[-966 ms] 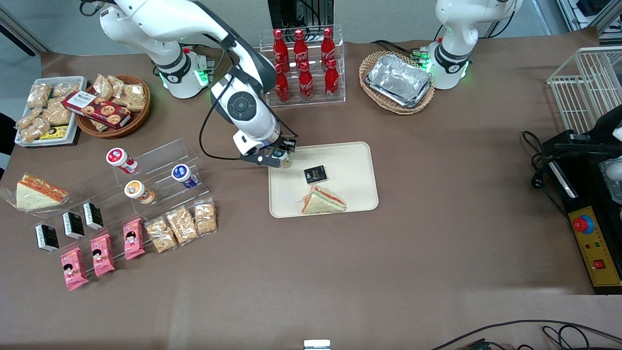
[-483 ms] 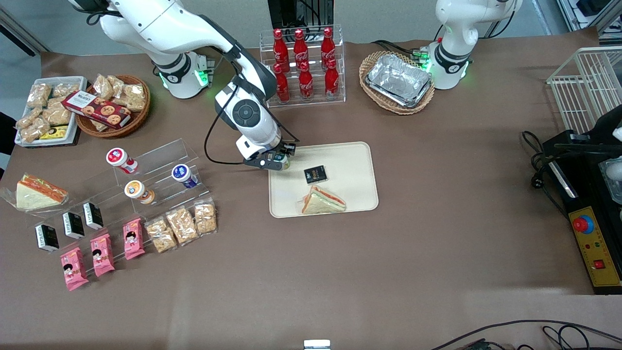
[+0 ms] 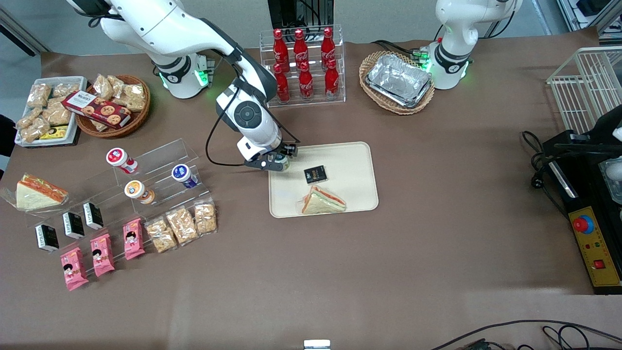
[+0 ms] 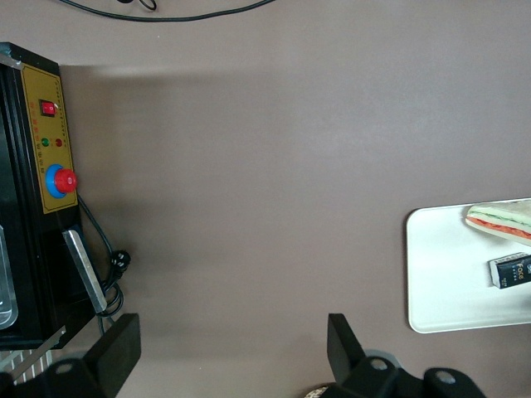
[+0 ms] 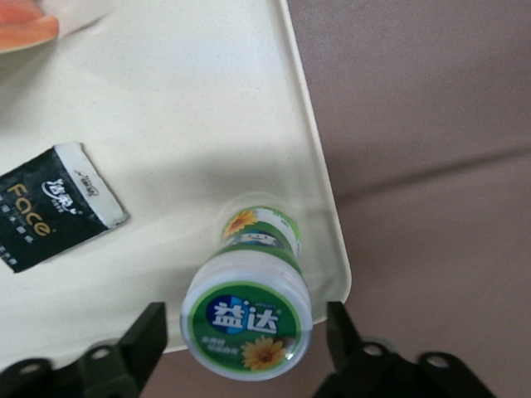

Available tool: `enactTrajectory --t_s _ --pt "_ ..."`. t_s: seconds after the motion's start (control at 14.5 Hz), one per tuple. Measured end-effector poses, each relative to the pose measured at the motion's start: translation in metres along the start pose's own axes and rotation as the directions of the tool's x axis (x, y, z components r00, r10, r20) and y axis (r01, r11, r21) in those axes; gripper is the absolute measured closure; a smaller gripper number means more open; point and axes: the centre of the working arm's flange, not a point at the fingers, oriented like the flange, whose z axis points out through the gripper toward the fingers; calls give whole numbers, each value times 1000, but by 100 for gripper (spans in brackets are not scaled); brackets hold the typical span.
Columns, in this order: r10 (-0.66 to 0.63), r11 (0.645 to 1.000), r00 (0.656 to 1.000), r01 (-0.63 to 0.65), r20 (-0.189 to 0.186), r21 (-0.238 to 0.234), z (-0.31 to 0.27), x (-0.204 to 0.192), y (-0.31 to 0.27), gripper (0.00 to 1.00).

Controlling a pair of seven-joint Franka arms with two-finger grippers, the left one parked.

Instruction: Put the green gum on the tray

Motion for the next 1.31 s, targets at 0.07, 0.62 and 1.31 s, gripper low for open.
enactTrajectory --t_s 0.07,0.62,1.31 --pt "0 1000 1000 0 0 0 0 0 0 4" --pt "15 1000 996 -14 -85 12 -89 21 3 0" --pt "-126 991 988 120 -93 -62 -322 138 144 0"
